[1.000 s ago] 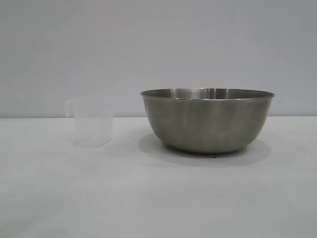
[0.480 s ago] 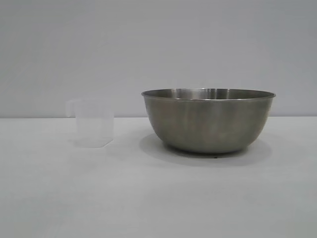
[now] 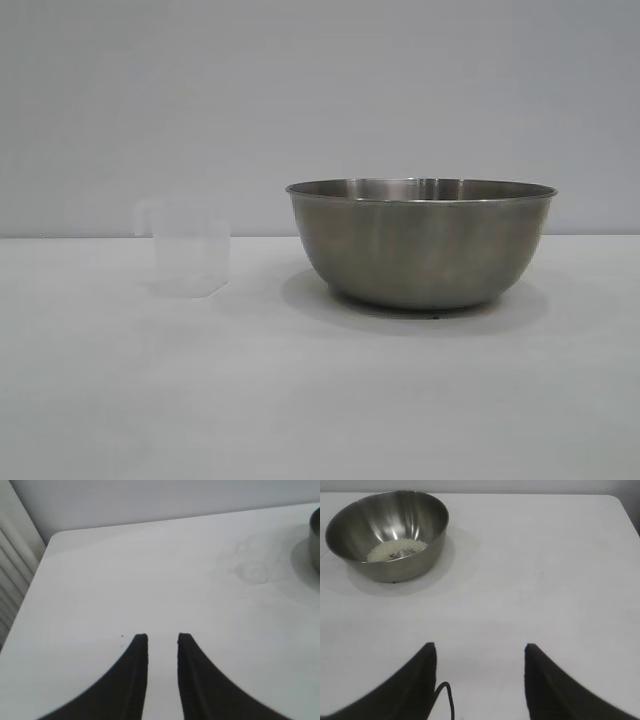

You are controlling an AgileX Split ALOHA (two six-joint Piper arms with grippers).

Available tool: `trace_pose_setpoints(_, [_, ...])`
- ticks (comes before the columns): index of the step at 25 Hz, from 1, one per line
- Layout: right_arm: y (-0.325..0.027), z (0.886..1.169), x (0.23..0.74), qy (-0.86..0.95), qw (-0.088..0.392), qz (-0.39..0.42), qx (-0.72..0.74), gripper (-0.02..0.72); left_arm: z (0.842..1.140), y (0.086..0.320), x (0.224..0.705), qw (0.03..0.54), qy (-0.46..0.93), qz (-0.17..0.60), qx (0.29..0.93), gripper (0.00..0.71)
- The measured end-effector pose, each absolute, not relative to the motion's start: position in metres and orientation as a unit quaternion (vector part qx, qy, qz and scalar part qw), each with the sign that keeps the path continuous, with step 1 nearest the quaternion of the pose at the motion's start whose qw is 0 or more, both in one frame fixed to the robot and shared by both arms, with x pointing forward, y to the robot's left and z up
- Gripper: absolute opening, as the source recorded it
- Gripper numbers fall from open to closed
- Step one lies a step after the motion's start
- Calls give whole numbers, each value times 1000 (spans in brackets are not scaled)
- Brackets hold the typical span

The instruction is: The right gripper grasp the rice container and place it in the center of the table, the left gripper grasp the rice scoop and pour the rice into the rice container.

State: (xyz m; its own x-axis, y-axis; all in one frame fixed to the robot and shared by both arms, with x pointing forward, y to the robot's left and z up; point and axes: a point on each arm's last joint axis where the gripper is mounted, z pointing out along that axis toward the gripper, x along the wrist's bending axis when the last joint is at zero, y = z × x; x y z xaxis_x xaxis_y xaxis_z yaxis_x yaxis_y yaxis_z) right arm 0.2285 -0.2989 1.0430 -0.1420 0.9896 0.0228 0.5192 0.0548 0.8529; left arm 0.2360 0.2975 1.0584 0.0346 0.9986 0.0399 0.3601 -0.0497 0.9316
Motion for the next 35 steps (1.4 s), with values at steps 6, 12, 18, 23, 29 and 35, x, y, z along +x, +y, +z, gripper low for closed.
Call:
trace_pose_setpoints(6, [-299,1043,229,655,313,376,575,379,1056,301,234,363,558,413,621,151])
trace_pose_setpoints(12, [-299,1043,229,655,313,376,575,379,1053,297,231,356,545,396,648,151])
trace_pose_setpoints(18, [-299,1043,229,655,312,377,575,379,1046,295,229,347,553,362,666,151])
trace_pose_setpoints(23, [-299,1043,229,664,318,371,566,379,1046,294,229,348,553,360,666,151])
trace_pose_setpoints(29, [-299,1043,229,676,330,362,550,379,1046,294,229,348,553,360,666,151])
trace_pose_setpoints(35, [-296,1043,228,679,313,377,547,379,1046,294,229,348,553,360,666,151])
